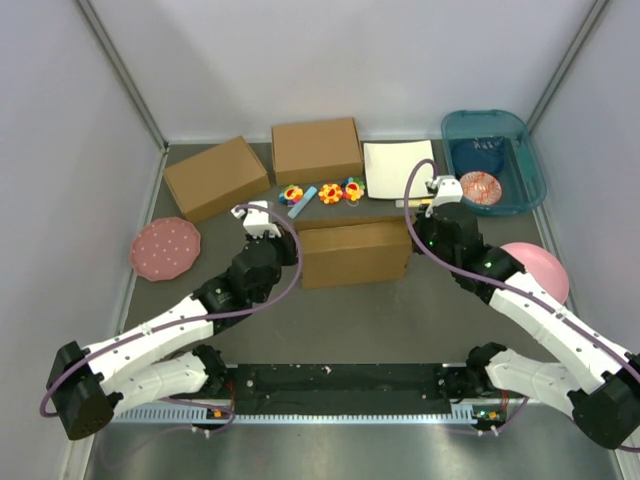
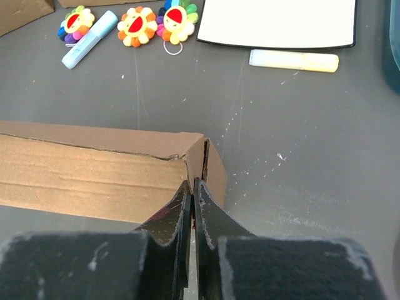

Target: Fold the paper box

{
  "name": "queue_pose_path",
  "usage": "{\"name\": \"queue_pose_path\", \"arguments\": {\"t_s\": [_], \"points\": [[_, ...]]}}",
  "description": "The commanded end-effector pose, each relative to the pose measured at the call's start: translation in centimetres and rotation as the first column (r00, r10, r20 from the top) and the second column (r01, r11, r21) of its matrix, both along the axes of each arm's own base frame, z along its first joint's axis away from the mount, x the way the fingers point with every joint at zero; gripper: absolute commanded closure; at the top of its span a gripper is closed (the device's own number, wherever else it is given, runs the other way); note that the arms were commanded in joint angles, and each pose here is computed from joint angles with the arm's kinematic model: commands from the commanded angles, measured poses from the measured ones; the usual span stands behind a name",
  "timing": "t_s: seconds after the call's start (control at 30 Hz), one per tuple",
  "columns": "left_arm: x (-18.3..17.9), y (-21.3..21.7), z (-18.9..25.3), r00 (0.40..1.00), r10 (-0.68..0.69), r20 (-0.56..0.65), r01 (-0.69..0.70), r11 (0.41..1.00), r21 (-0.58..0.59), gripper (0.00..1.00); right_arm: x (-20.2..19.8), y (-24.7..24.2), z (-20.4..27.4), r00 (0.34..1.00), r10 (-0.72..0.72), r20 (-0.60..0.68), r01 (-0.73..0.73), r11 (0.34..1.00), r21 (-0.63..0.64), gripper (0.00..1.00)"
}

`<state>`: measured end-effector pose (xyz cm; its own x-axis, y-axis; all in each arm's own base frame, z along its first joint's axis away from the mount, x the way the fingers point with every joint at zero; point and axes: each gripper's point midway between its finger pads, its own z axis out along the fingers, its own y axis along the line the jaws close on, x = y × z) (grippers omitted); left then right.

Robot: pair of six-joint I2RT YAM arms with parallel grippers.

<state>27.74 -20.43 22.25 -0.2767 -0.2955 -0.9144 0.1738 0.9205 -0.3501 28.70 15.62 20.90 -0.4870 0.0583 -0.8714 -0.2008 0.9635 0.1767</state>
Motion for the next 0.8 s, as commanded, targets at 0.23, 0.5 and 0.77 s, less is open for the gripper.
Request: {"name": "queue_pose_path", "arguments": {"t_s": [0.23,0.5,0.77], "points": [[-2.6,0.1,-8.6,0.984,-0.054,-0.170,0.083,0.983,0.165,1.00,-1.3,0.2,-1.5,0.999,0.032,-0.031,-0.031,0.999,0.013,1.00],[-3.3,0.9,-11.5,0.976,-0.033,-0.214,0.078,0.976,0.204,1.00,-1.8,-0.3,-1.6,0.999,0.025,-0.030,-0.024,1.000,0.018,0.93],[-2.9,0.9,-10.4,0.982,-0.028,-0.186,0.067,0.976,0.209,1.00,-0.9,-0.5,3.4,0.997,0.003,0.072,-0.006,0.999,0.046,0.69]]}}
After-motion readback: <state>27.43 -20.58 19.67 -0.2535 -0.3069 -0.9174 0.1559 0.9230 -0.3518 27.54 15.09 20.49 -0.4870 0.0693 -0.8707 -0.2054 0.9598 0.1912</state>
